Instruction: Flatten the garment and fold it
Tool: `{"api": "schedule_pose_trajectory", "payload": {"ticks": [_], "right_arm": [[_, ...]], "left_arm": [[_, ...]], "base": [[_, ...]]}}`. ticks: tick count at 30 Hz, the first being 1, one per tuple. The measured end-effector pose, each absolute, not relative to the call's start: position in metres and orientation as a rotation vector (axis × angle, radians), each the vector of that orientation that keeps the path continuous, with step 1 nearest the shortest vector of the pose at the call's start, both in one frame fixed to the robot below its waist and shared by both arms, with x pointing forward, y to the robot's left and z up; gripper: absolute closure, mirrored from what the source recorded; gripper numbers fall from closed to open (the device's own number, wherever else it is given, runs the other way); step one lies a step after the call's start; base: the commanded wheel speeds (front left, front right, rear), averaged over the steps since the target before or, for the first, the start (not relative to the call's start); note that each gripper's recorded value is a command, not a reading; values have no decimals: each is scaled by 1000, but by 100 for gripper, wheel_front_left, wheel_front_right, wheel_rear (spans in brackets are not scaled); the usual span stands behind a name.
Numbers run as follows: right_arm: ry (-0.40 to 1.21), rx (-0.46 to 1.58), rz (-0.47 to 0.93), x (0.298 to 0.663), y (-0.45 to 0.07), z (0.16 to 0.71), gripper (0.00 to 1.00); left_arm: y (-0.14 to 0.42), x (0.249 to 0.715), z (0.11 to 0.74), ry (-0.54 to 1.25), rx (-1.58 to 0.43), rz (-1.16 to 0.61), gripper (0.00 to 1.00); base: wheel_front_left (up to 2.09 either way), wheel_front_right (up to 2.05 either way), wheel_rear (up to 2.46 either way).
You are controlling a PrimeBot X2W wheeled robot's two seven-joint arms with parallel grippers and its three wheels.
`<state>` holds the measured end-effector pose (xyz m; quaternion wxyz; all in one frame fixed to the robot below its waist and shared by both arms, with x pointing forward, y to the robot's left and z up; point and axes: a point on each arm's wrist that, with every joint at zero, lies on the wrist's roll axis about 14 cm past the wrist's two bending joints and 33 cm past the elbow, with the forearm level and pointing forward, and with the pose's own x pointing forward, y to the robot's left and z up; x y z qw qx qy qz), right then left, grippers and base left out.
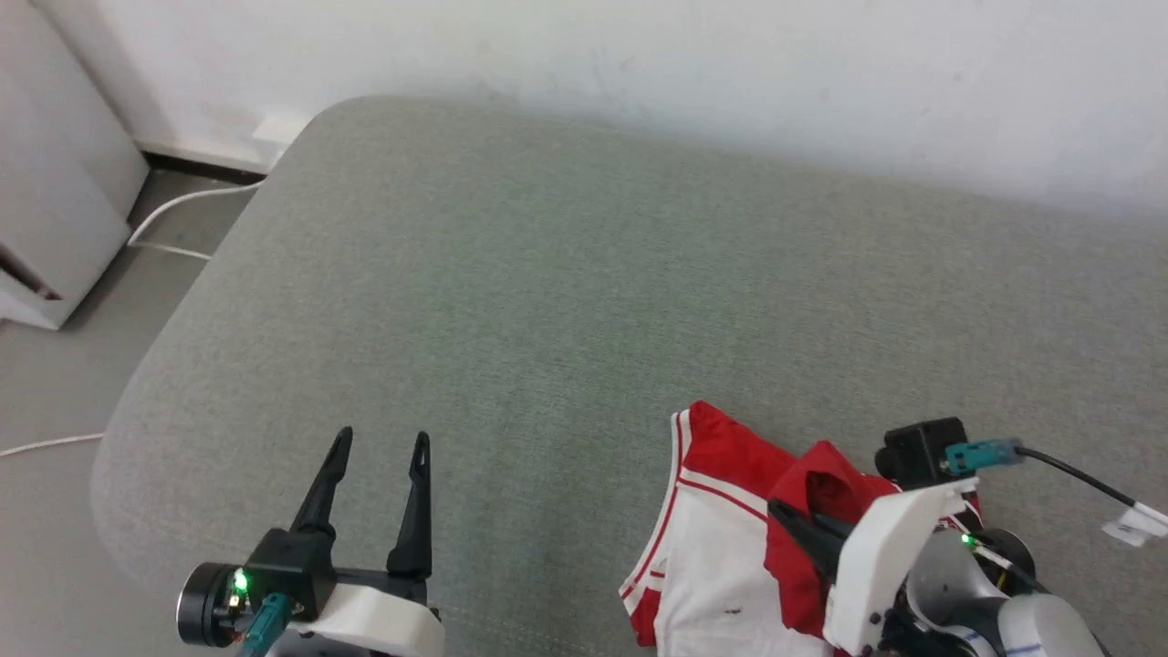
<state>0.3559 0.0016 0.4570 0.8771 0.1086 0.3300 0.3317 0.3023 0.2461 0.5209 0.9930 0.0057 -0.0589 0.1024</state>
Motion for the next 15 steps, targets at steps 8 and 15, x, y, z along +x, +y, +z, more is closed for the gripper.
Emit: {"api": "schedule_pose_trajectory", "payload": {"ticks": [8,15], "right_arm": [[755,198,770,357,40,428,100],[749,138,843,351,65,412,0]], "left_arm": [[259,288,510,-79,13,258,0],[264,285,502,-49,11,284,0]], "base": [[0,0,0],[0,0,0]]}}
